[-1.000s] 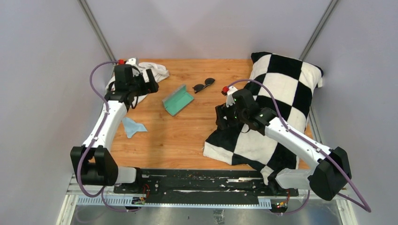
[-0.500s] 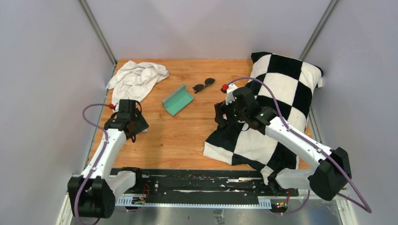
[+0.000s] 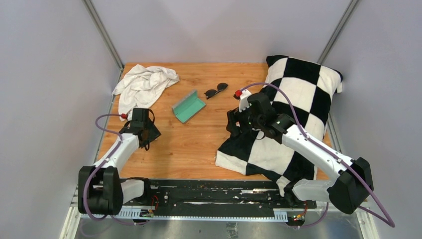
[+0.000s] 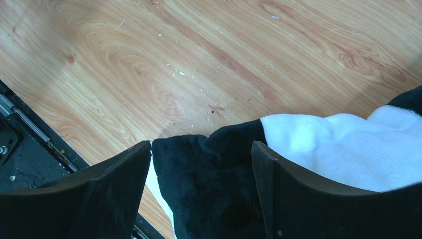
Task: Organize the sunglasses
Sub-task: Move the glasses cleaning cloth to the center of the board.
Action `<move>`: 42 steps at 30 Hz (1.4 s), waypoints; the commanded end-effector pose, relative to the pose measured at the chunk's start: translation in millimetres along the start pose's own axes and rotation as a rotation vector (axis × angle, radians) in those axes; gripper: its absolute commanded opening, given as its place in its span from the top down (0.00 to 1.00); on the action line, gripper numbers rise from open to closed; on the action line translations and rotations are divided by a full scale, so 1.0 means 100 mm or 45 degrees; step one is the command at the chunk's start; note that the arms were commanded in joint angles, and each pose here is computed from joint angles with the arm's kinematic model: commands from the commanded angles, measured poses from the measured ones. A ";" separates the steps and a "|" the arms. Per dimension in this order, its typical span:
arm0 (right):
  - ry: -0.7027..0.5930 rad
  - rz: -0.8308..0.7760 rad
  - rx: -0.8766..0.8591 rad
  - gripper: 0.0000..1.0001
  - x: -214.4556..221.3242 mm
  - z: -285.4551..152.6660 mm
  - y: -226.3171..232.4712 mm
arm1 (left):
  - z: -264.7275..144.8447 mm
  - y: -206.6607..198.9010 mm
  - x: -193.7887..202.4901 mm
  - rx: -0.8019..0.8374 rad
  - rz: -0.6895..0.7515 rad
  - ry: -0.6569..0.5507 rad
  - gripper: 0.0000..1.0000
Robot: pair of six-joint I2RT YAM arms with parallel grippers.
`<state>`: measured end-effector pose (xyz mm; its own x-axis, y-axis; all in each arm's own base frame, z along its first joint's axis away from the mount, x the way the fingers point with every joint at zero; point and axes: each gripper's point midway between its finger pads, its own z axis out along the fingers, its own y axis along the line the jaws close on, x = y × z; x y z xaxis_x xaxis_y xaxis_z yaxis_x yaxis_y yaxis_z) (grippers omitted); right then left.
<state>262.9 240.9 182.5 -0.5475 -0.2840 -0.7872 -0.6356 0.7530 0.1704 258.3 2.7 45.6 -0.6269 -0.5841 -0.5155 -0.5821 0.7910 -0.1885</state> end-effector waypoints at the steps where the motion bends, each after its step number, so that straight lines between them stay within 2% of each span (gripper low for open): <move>1: -0.002 -0.006 -0.044 0.20 0.03 -0.02 0.10 | 0.12 -0.06 -0.20 -0.009 -0.032 -0.092 0.40; 6: 0.004 -0.001 -0.038 0.20 0.04 -0.03 0.10 | 0.28 -0.06 -0.19 -0.045 -0.023 -0.076 0.42; 8: 0.004 0.000 -0.038 0.20 0.04 -0.04 0.10 | 0.33 -0.06 -0.16 -0.054 -0.034 -0.060 0.47; 9: 0.004 0.000 -0.037 0.20 0.05 -0.04 0.10 | 0.35 -0.06 -0.14 -0.054 -0.037 -0.050 0.52; 14: 0.012 0.008 -0.003 0.20 0.07 -0.07 0.05 | 0.30 -0.10 -0.15 -0.021 -0.029 -0.046 0.95; 15: 0.010 0.010 0.000 0.20 0.07 -0.08 0.05 | 0.26 -0.12 -0.16 -0.006 -0.024 -0.049 1.00; 21: 0.011 0.027 -0.001 0.20 0.09 -0.11 0.06 | -0.09 -0.28 -0.03 0.150 0.035 -0.015 1.00; 27: 0.046 0.059 0.055 0.21 0.20 -0.05 -0.02 | -0.46 -0.78 0.69 0.380 0.111 0.118 0.99; 28: 0.057 0.067 0.061 0.21 0.22 -0.04 -0.03 | -0.52 -0.88 0.81 0.415 0.134 0.137 0.88; 30: 0.073 0.086 0.056 0.21 0.25 -0.02 -0.02 | -0.66 -1.08 1.02 0.490 0.215 0.197 0.36; 31: 0.080 0.092 0.046 0.21 0.26 -0.01 -0.01 | -0.72 -1.14 1.04 0.504 0.244 0.214 0.25; 32: 0.085 0.096 0.036 0.21 0.28 -0.01 0.01 | -0.76 -1.15 1.03 0.498 0.277 0.219 0.20; 34: 0.089 0.099 0.018 0.21 0.28 -0.01 0.04 | -0.86 -1.12 0.91 0.457 0.335 0.186 0.22; 37: 0.090 0.099 0.007 0.21 0.29 -0.02 0.06 | -0.94 -0.99 0.65 0.365 0.348 0.086 0.31; 42: 0.090 0.079 -0.038 0.23 0.26 0.05 0.20 | -0.76 -0.64 0.46 0.209 0.239 0.092 0.52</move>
<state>251.4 238.5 171.9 -0.6043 -0.2497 -0.7566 -0.5899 0.7786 0.2142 239.6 -133.3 117.0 -0.7534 -0.3992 -0.5225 -0.2352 0.9057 -0.3527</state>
